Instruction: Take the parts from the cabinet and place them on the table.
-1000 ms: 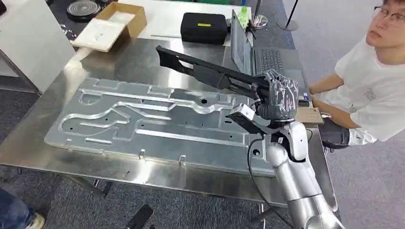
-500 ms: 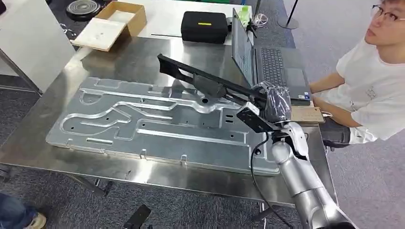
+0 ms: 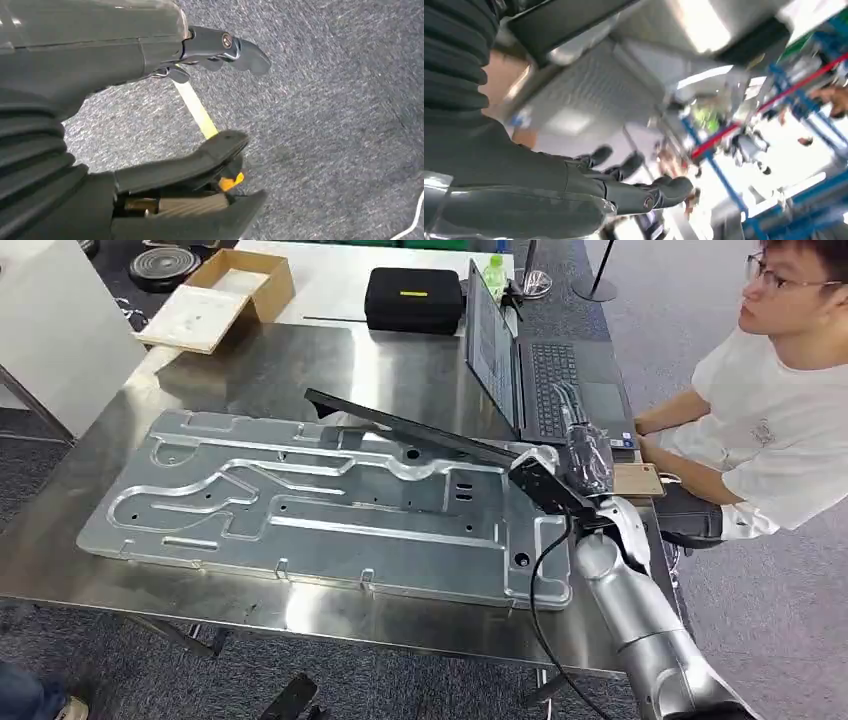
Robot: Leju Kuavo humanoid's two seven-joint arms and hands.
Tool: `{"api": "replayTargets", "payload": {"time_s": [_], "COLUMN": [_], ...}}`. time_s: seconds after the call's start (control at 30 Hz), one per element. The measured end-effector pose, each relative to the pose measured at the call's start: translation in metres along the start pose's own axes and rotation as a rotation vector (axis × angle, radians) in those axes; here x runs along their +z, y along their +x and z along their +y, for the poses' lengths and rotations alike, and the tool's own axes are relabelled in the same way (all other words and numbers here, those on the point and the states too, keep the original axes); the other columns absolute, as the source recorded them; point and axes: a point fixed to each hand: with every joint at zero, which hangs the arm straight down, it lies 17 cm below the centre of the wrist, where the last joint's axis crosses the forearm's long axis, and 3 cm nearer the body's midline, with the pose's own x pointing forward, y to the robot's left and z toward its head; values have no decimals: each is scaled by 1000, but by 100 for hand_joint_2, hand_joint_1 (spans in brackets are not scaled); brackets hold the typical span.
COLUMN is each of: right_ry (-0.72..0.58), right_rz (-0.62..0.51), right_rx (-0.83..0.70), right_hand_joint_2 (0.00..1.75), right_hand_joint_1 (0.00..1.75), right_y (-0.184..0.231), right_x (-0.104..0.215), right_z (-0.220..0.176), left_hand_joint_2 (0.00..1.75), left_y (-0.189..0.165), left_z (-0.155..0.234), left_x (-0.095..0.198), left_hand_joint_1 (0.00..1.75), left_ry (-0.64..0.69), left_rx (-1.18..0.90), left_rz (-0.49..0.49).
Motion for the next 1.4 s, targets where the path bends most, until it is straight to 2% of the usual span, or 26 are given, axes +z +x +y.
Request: {"api": "replayTargets", "payload": {"time_s": [0.17, 0.2, 0.3, 0.47, 0.57, 0.77, 1.03, 1.13, 1.3, 1.4], "right_ry": [50, 60, 123, 267, 305, 303, 135, 48, -104, -126], "right_rz": [10, 12, 22, 4, -24, -39, -115, -166, -299, -342], "right_rx": [-121, -146, -273, -673, -852, -907, -760, -560, -144, -128], "right_hand_joint_2": [175, 0, 0, 0, 0, 0, 0, 0, 0, 0], "right_hand_joint_1": [0, 0, 0, 0, 0, 0, 0, 0, 0, 0], "right_y": [2, 2, 1, 23, 32, 35, 37, 47, 85, 107], "right_x": [0, 0, 7, 15, 19, 16, 5, 4, 8, 11], "right_z": [8, 9, 21, 34, 28, 21, -8, -21, -40, -43], "left_hand_joint_2": [0, 0, 0, 0, 0, 0, 0, 0, 0, 0], "left_y": [1, 1, 0, 2, 2, 2, 5, 5, 5, 6], "left_z": [2, 2, 2, 1, 1, 0, 2, 3, 0, 0], "left_x": [0, -1, 0, -1, -1, -1, -2, -2, -2, -2], "left_hand_joint_1": [0, 0, 0, 0, 0, 0, 0, 0, 0, 0], "left_ry": [3, 3, 0, -8, -12, -15, -12, -8, -5, -5], "left_rx": [-2, -2, -1, -6, -7, -13, -16, -17, -17, -16], "left_rz": [-3, -4, -2, -6, -7, -8, -13, -13, -13, -13]}}
